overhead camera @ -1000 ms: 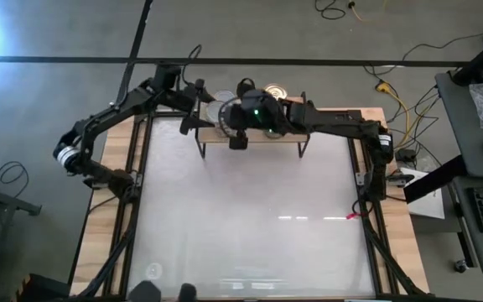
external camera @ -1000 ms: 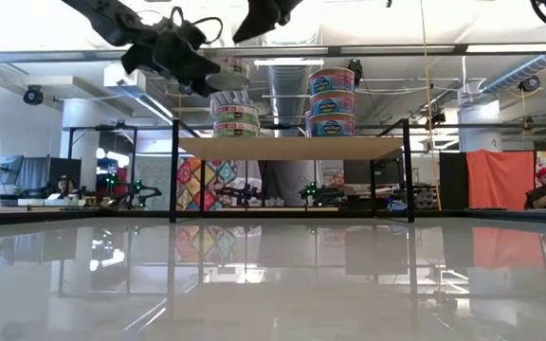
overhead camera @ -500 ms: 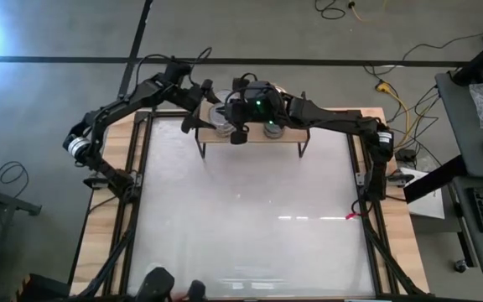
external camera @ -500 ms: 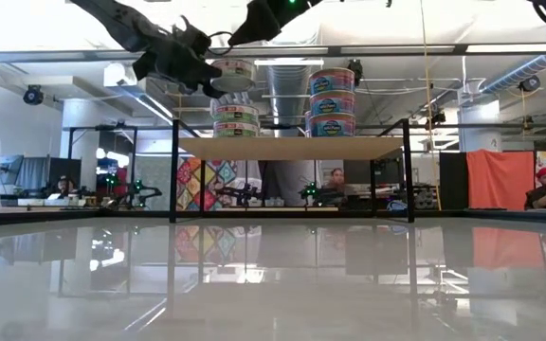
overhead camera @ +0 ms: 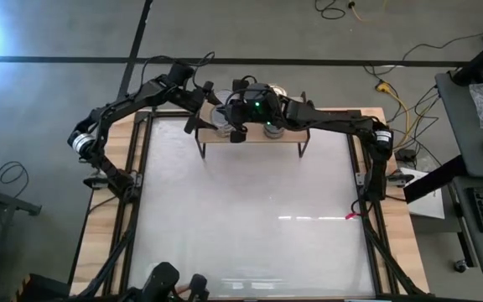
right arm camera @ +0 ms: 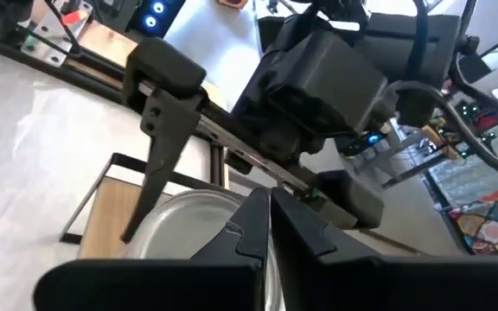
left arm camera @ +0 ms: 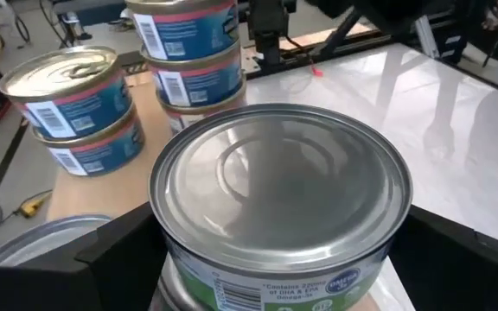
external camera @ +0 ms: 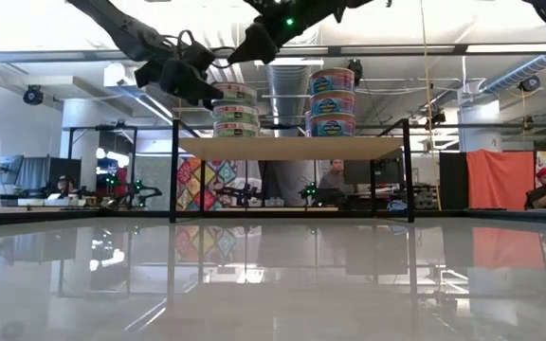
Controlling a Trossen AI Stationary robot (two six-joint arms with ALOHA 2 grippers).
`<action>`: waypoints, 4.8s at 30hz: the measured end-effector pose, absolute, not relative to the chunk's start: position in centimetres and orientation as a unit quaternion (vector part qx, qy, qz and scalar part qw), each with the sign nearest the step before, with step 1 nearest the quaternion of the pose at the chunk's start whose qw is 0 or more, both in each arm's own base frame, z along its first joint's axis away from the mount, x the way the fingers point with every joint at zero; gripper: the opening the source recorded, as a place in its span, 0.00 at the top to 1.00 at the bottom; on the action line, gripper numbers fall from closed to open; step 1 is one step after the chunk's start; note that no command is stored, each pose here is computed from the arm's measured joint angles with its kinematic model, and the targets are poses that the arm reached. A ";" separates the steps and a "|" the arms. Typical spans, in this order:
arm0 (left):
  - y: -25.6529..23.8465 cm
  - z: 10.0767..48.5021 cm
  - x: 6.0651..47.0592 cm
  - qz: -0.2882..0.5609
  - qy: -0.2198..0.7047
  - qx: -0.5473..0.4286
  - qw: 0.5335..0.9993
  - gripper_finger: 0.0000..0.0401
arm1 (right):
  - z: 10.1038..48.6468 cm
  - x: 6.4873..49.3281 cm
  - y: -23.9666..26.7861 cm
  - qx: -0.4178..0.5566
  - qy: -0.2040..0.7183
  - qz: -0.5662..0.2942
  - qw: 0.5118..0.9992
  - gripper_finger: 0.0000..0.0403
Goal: Stack canned seafood by type on shelf
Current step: Stack the green tuna can on top of the other green tuna cans on the shelf
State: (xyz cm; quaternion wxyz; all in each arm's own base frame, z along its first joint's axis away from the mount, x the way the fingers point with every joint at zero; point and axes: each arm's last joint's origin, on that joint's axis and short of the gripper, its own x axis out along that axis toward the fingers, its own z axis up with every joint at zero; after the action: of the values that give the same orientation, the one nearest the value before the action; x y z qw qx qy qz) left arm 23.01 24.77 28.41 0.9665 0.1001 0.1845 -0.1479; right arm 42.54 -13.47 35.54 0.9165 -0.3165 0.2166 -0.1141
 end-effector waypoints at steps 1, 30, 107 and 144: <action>24.8 28.4 23.0 -0.147 0.185 0.101 0.966 0.10 | 35.3 42.6 -13.5 -0.317 0.217 -0.114 0.916 0.98; 25.2 29.0 23.2 -0.117 0.198 0.120 0.966 0.01 | 30.6 43.3 -14.9 -0.306 0.232 -0.113 0.917 0.98; 24.6 29.7 23.4 -0.057 0.284 0.065 0.955 0.00 | 29.4 42.5 -15.2 -0.277 0.299 -0.094 0.908 0.98; 6.6 31.4 17.6 0.004 0.085 0.101 0.991 0.00 | 36.6 41.4 -2.2 -0.323 0.377 -0.264 0.827 0.98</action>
State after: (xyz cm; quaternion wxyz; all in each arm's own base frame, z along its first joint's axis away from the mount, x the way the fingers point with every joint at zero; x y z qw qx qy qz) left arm 17.55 6.56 31.40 0.9912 0.1014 0.0855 0.0036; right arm 41.41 -2.22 36.57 0.8272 -0.3225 0.3772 -0.2636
